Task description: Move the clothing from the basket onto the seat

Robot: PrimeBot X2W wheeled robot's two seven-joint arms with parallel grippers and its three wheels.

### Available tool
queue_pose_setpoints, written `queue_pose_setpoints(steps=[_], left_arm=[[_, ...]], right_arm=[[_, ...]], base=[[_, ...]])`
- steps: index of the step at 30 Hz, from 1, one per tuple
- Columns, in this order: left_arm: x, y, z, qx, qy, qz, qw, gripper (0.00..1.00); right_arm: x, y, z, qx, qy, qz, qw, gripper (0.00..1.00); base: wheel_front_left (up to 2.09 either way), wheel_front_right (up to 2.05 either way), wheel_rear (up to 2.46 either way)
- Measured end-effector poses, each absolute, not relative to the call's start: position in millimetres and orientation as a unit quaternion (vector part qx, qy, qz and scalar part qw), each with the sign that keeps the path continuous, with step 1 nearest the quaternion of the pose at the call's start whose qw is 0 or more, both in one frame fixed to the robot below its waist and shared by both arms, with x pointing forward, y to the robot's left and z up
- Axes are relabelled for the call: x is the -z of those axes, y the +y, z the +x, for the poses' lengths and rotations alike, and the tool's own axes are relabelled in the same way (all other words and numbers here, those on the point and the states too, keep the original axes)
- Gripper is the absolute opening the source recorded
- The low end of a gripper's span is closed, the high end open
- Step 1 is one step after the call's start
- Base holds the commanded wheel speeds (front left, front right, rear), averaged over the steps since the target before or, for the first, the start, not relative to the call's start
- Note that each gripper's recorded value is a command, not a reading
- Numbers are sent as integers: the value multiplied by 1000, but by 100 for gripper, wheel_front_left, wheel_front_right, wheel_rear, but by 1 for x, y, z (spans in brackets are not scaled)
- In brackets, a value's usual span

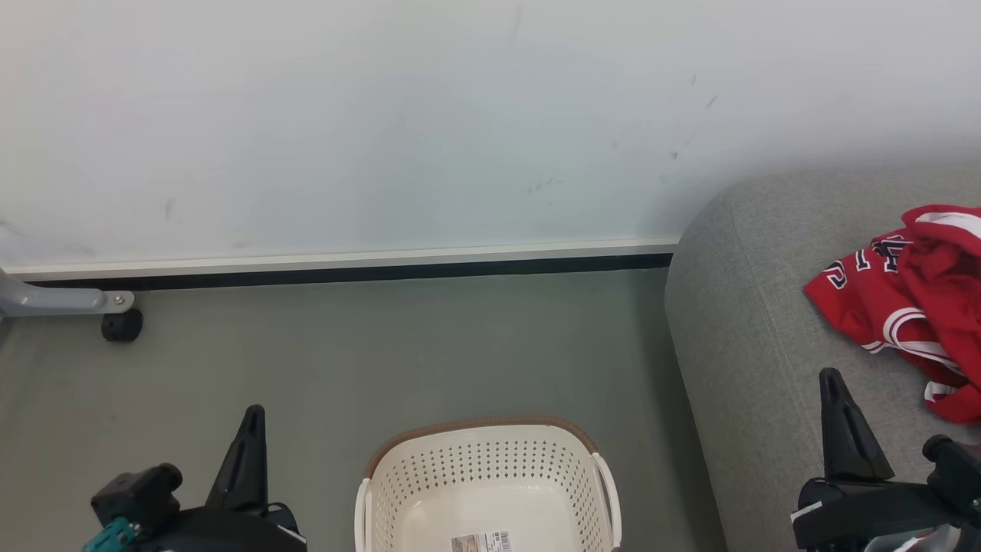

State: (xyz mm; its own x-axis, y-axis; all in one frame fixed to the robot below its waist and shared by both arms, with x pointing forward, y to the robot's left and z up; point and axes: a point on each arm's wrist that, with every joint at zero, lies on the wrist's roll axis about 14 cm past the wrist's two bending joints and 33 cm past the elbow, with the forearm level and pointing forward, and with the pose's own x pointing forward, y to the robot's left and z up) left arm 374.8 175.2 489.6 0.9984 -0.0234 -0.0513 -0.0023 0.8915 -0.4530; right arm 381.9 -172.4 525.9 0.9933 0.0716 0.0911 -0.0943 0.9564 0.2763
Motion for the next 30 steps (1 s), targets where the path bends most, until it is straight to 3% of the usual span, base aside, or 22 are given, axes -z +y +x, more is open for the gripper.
queue_pose_setpoints(steps=[30], left_arm=[[-479,183,377,-21,62,-407,911,0]], right_arm=[[-502,-191,383,6,20,352,936,0]], base=[[0,0,0]])
